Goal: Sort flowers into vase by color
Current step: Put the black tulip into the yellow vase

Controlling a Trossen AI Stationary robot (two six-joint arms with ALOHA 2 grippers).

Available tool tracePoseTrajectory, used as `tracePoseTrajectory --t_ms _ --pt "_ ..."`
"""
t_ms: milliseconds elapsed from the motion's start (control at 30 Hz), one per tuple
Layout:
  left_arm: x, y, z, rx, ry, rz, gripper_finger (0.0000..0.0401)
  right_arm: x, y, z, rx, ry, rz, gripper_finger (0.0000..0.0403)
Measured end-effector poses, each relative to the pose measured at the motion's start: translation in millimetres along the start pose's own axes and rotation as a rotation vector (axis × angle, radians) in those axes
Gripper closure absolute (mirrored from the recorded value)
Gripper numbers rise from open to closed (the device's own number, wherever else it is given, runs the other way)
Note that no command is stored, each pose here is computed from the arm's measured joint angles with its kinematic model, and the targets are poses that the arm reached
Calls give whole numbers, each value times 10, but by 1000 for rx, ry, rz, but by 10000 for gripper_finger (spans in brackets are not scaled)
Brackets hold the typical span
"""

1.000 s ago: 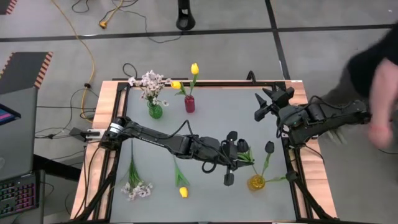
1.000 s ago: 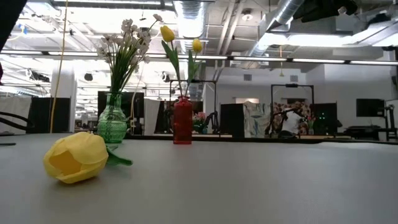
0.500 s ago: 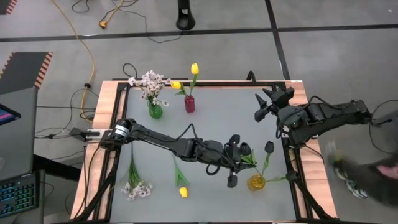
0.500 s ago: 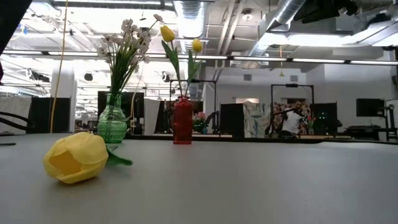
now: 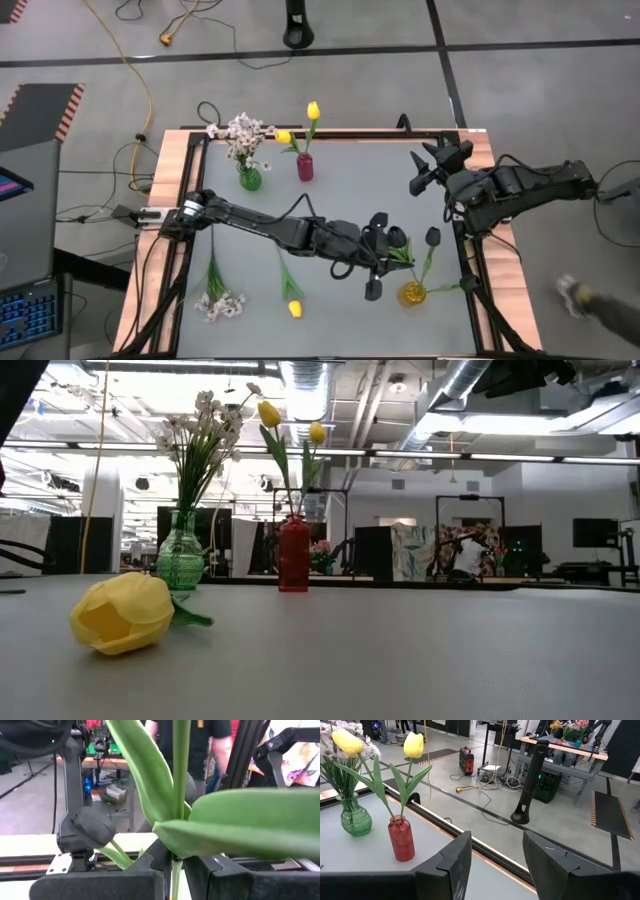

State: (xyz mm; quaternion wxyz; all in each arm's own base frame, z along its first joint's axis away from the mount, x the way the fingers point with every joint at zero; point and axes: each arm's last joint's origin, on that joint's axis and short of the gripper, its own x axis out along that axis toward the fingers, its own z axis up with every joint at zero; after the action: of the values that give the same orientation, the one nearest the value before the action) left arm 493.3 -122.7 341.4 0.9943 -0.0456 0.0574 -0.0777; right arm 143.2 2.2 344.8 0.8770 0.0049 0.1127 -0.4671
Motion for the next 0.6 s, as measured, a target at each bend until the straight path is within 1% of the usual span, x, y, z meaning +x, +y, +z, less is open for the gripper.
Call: tracePoseTrajectory --t_ms 333,600 --pt "4 6 -54 0 46 10 374 0 0 0 0 0 0 200" --pt "4 6 -61 65 53 8 374 0 0 0 0 0 0 200"
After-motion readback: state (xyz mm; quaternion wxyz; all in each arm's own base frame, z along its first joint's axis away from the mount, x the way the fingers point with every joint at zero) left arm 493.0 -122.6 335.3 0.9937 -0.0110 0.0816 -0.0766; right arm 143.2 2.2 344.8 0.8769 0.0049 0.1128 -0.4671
